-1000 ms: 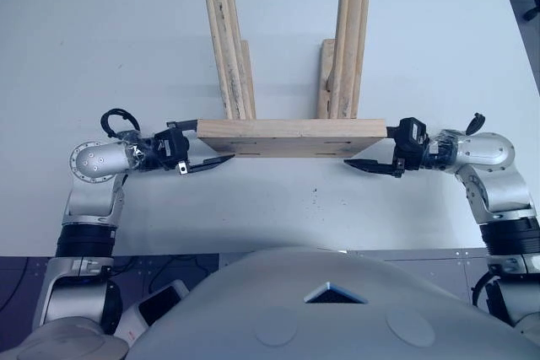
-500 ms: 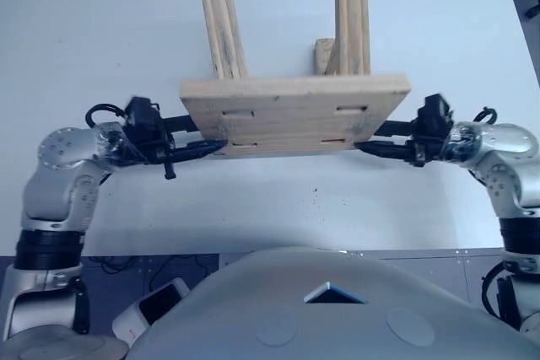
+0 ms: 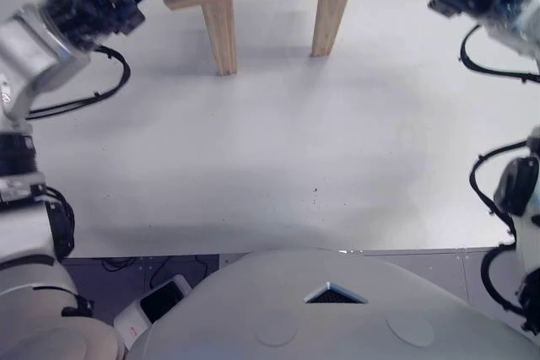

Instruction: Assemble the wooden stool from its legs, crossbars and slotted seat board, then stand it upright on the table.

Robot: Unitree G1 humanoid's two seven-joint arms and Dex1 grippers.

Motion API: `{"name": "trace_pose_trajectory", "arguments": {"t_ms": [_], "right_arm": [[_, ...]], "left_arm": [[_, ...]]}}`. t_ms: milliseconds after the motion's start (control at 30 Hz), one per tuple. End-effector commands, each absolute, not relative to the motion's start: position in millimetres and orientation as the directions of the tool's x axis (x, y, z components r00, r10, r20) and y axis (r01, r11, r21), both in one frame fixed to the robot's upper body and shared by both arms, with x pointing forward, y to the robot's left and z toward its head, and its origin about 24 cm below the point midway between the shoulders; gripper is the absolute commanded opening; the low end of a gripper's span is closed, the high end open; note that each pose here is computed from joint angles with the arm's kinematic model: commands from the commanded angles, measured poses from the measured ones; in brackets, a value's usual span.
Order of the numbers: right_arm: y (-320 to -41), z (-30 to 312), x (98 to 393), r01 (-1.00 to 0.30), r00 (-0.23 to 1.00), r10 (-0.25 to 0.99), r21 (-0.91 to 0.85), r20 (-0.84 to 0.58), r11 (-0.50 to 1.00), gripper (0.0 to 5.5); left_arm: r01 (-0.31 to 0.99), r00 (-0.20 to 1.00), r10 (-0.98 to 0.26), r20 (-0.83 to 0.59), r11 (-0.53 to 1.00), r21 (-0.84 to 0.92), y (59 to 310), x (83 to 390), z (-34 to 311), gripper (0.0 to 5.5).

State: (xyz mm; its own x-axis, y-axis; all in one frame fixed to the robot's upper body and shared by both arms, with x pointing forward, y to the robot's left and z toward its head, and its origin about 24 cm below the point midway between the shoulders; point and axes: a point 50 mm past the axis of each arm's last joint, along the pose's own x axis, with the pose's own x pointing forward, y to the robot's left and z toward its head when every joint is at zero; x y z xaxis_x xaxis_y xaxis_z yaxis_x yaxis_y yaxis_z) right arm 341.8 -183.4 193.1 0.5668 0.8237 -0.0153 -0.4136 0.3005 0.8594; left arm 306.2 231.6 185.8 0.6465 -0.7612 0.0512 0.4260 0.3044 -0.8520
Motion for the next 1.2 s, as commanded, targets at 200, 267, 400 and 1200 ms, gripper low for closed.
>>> {"name": "trace_pose_trajectory", "arguments": {"t_ms": [200,267,400,1200], "right_arm": [[-128,194,399,-0.152,0.689,0.694,0.894,-0.210,0.422,2.15],[-131,194,401,-0.143,0.706,0.681,0.902,-0.196,0.408,2.48],[-140,196,404,-0.147,0.742,0.652,0.911,-0.155,0.384,3.18],[-186,99,362,-0.357,0.897,0.441,0.630,0.025,0.690,5.40]], "left_arm": [[0.333,0.599,-0.798,-0.066,0.324,-0.885,235,346,162,1.92],[0.335,0.621,-0.783,-0.036,0.306,-0.891,239,351,163,2.24],[0.328,0.690,-0.723,0.010,0.301,-0.896,244,361,165,2.88],[-0.007,0.986,0.078,0.146,0.901,-0.434,273,324,67,5.34]]}}
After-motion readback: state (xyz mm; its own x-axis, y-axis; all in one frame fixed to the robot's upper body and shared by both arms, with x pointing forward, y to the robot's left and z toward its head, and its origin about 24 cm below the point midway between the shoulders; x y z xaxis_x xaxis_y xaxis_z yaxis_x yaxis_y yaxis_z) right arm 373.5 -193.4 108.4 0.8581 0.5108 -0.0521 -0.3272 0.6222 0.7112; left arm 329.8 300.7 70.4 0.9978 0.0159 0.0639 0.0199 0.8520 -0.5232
